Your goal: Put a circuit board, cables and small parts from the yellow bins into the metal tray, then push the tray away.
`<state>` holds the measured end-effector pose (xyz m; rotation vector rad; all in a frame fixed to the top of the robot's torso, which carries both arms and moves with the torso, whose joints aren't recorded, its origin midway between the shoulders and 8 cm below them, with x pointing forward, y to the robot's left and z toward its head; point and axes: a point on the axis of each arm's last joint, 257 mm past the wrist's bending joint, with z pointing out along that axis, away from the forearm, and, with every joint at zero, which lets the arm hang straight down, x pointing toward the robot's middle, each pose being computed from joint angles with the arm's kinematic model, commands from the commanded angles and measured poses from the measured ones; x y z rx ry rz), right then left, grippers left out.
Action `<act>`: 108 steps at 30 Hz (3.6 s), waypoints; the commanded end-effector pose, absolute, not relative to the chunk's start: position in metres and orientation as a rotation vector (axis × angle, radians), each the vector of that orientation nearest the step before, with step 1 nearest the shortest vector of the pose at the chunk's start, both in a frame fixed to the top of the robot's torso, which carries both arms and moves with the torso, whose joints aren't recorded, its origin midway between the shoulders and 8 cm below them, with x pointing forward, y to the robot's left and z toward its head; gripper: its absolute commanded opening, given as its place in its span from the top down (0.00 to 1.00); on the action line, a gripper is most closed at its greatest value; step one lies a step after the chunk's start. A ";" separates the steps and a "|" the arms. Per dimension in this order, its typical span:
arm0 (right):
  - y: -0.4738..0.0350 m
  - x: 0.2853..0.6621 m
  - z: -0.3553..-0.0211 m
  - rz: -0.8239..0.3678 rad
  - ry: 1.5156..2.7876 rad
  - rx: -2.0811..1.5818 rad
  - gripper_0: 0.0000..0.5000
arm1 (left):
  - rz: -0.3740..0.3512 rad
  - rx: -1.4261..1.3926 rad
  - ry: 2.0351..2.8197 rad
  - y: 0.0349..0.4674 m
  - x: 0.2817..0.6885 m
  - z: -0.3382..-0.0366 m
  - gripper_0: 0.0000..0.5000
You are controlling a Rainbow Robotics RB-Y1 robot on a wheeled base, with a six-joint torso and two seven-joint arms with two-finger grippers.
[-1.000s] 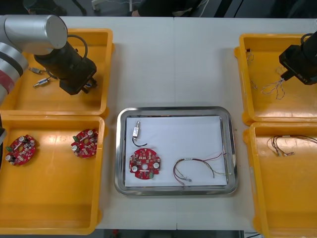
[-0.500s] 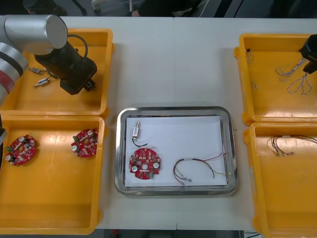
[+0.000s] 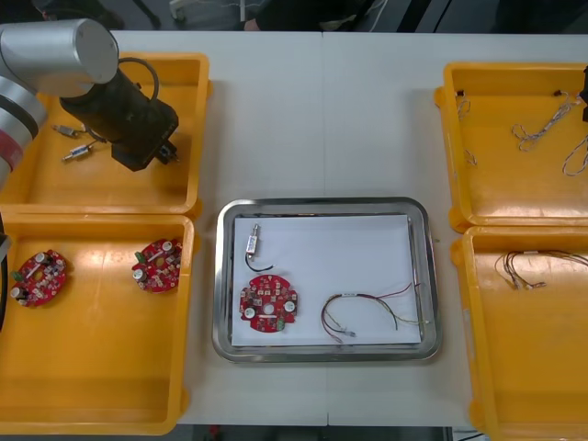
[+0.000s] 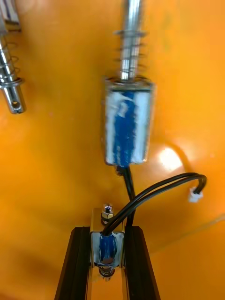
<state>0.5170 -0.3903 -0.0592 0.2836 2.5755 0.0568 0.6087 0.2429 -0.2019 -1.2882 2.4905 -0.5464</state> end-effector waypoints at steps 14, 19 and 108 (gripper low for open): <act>-0.322 0.452 -0.049 -0.070 2.518 -0.386 1.00 | -0.623 -1.234 2.471 0.261 0.608 -0.134 1.00; -0.287 0.432 -0.069 -0.071 2.544 -0.603 1.00 | -0.633 -1.215 2.452 0.266 0.609 -0.118 1.00; -0.110 0.469 -0.253 -0.440 1.785 -2.055 0.00 | -0.073 0.206 2.632 0.192 0.475 -0.067 1.00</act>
